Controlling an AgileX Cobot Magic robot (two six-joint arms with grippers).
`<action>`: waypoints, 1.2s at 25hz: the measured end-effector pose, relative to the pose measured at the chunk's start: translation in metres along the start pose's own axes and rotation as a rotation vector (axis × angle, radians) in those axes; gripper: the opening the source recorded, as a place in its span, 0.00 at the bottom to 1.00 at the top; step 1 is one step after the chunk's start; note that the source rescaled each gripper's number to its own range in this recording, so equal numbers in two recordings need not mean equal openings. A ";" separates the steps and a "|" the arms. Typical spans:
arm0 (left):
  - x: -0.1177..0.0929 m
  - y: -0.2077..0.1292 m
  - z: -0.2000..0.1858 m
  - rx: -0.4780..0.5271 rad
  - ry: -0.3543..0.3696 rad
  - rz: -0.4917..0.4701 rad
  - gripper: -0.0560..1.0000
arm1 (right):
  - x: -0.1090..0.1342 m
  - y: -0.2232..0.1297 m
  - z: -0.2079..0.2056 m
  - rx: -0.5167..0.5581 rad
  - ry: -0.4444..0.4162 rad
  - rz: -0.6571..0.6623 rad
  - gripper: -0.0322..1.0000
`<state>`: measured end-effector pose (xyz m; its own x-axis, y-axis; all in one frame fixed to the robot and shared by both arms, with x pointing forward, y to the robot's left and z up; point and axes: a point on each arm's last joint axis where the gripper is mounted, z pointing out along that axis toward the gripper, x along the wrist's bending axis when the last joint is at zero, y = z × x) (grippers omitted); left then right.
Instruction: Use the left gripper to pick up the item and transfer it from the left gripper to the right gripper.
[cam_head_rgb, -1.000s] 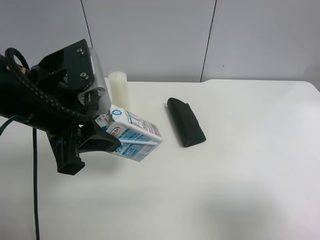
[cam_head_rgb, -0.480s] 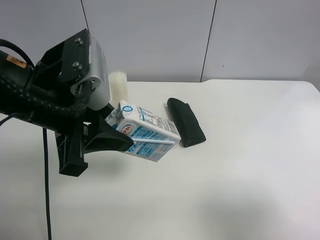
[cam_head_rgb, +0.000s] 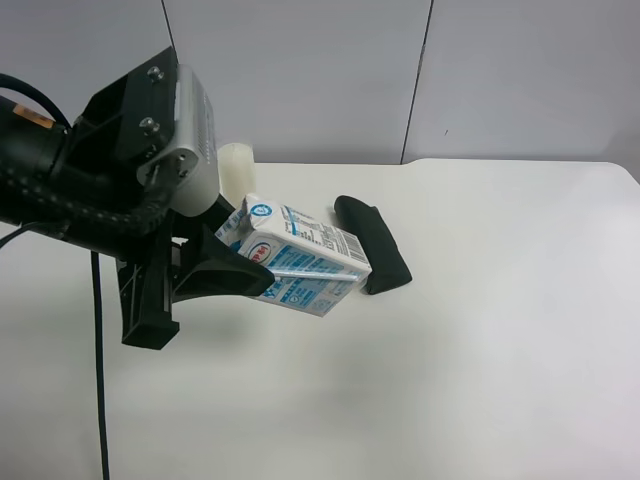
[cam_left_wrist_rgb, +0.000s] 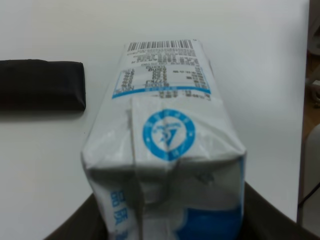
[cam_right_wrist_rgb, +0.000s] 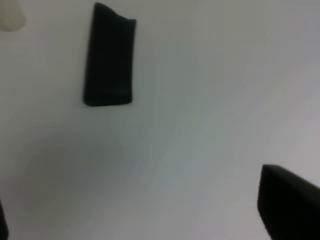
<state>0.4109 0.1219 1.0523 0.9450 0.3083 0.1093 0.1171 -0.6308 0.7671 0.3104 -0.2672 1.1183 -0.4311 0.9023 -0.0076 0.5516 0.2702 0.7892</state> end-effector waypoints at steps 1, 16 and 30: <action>0.000 0.000 0.000 0.000 0.000 0.004 0.05 | 0.000 0.009 0.006 0.020 0.039 -0.037 1.00; -0.004 -0.002 0.000 0.016 -0.049 0.081 0.05 | 0.087 0.084 0.086 0.207 0.534 -0.549 1.00; -0.011 0.004 -0.001 -0.057 -0.118 0.161 0.05 | 0.100 0.081 0.105 0.245 0.654 -0.667 1.00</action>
<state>0.4006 0.1162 1.0548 0.9797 0.1190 0.1613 -0.0529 -0.6227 0.7806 0.3867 -0.1194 1.1165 -0.9813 0.1922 -0.0062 0.1507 0.7888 0.5958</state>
